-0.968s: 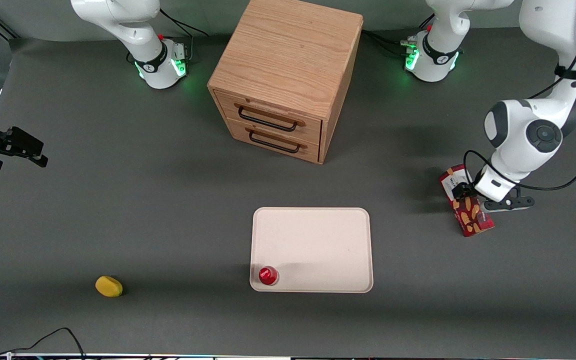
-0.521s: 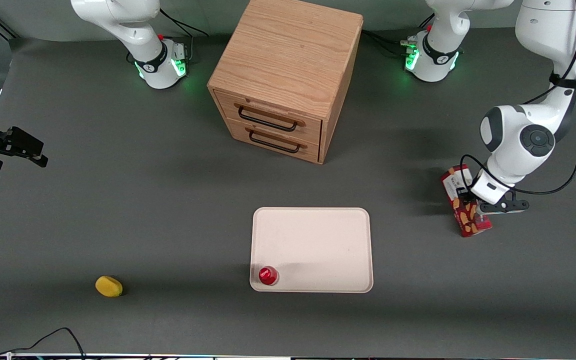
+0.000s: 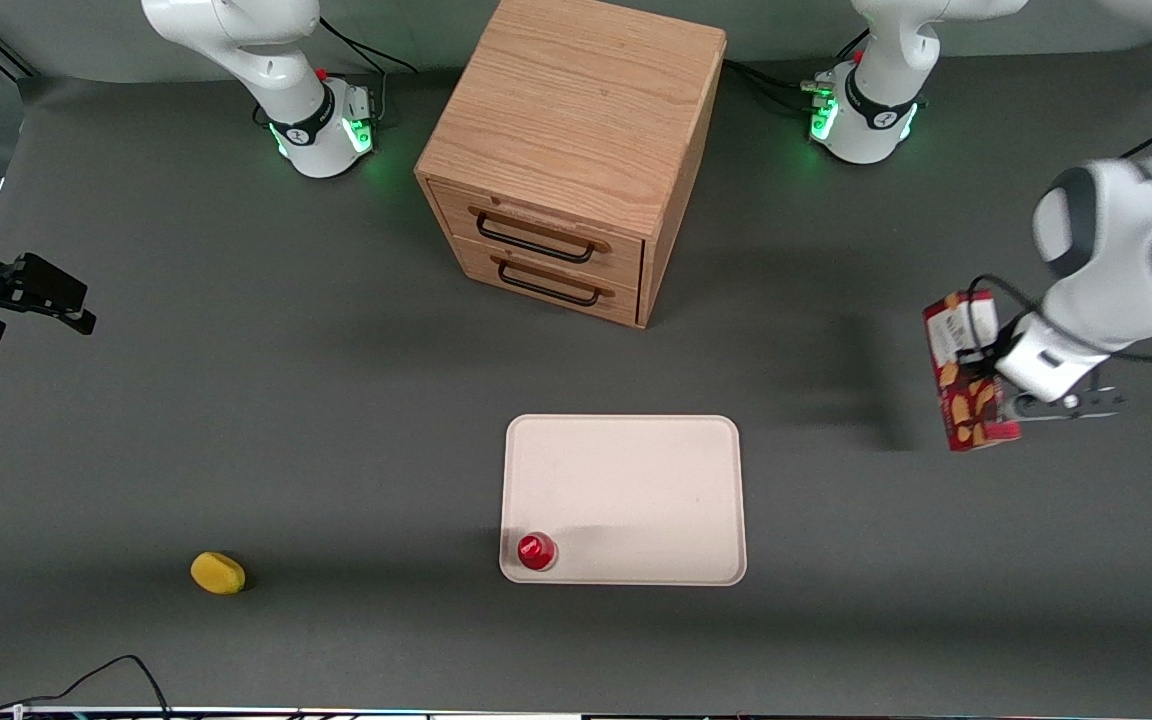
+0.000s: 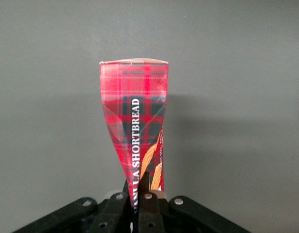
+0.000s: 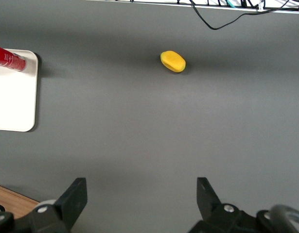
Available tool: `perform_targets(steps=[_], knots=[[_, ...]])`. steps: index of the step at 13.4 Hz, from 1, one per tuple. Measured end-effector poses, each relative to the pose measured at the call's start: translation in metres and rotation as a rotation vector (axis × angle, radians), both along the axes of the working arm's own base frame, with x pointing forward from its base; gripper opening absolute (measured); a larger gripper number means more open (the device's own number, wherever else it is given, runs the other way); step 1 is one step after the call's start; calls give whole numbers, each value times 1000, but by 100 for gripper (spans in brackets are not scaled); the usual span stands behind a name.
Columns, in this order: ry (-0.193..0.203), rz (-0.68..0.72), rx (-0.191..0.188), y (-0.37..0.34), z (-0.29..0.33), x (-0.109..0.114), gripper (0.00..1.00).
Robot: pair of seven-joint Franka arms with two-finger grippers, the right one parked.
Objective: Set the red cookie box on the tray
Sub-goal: 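Lift the cookie box upright with the left gripper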
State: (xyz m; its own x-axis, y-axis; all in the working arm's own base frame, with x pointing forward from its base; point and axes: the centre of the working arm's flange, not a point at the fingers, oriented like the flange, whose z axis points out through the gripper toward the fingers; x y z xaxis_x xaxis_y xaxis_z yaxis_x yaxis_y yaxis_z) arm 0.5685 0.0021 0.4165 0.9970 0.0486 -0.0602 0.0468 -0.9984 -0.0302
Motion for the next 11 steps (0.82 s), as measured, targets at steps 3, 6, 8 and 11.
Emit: perform_targets(steps=[3,6,8,11], knots=[[22,-40,-4,-32,111,1,5],[-12,-15,-7,-98,145,5,5],[-29,57,-20,-156,128,13,5],[-59,169,-78,-231,86,38,5]])
